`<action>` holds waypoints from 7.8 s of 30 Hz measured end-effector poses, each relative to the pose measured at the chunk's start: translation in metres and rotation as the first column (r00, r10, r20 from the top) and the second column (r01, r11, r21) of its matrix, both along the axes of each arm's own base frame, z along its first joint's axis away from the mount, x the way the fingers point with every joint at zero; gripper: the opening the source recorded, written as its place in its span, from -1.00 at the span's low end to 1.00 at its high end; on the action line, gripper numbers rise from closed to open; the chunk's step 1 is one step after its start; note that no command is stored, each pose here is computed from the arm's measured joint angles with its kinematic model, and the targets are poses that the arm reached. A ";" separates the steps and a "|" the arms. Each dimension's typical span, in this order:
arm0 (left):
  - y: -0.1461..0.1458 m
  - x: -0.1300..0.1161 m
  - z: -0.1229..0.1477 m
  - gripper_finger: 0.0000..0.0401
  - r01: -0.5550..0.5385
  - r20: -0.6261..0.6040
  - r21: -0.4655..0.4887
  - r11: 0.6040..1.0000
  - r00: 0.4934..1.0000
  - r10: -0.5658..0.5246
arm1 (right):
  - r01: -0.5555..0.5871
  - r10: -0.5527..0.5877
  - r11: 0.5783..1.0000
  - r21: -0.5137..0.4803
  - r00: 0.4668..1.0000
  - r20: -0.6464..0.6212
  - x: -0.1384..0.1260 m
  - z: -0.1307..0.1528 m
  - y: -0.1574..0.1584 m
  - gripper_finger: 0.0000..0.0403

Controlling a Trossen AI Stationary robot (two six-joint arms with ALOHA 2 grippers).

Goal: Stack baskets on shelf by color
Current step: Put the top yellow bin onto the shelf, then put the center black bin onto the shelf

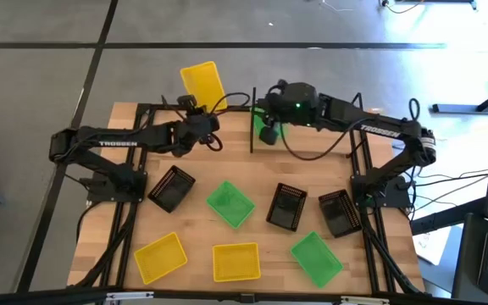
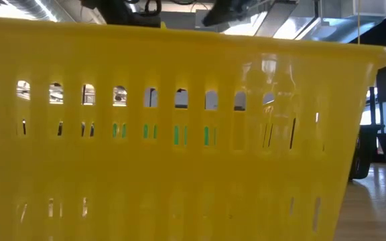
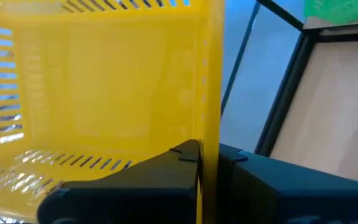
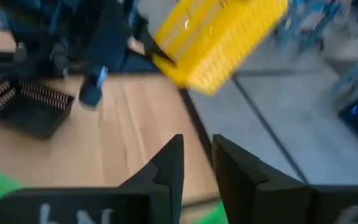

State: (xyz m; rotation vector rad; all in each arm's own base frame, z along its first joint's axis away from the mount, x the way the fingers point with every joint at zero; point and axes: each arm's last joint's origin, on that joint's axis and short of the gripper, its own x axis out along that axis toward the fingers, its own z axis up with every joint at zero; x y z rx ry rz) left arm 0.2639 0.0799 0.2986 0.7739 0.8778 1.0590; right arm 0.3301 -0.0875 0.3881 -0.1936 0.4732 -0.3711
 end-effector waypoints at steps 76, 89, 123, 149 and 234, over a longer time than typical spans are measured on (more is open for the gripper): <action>-0.032 0.015 0.007 -1.00 0.232 0.192 -0.045 0.972 0.957 -0.219 | 0.084 -0.100 0.993 0.085 0.973 0.209 0.072 -0.057 -0.046 -0.98; -0.027 0.015 0.007 -0.76 0.258 0.232 -0.075 0.963 0.944 -0.235 | 0.090 -0.105 0.992 0.087 0.977 0.188 0.071 -0.059 -0.046 -0.99; -0.081 -0.031 0.064 -0.73 0.075 0.473 0.072 0.995 0.875 -0.100 | 0.426 -0.444 0.893 0.142 0.886 0.135 -0.016 0.017 -0.032 -1.00; -0.009 -0.052 0.049 -0.73 0.578 0.630 -0.309 0.755 0.719 -0.293 | 0.834 -0.846 0.308 0.457 0.460 -0.270 -0.162 0.016 0.014 -1.00; -0.004 -0.060 0.034 -0.73 0.652 0.628 -0.514 0.557 0.728 -0.274 | 0.033 0.168 0.859 0.511 0.925 -0.341 -0.132 -0.129 0.073 -0.62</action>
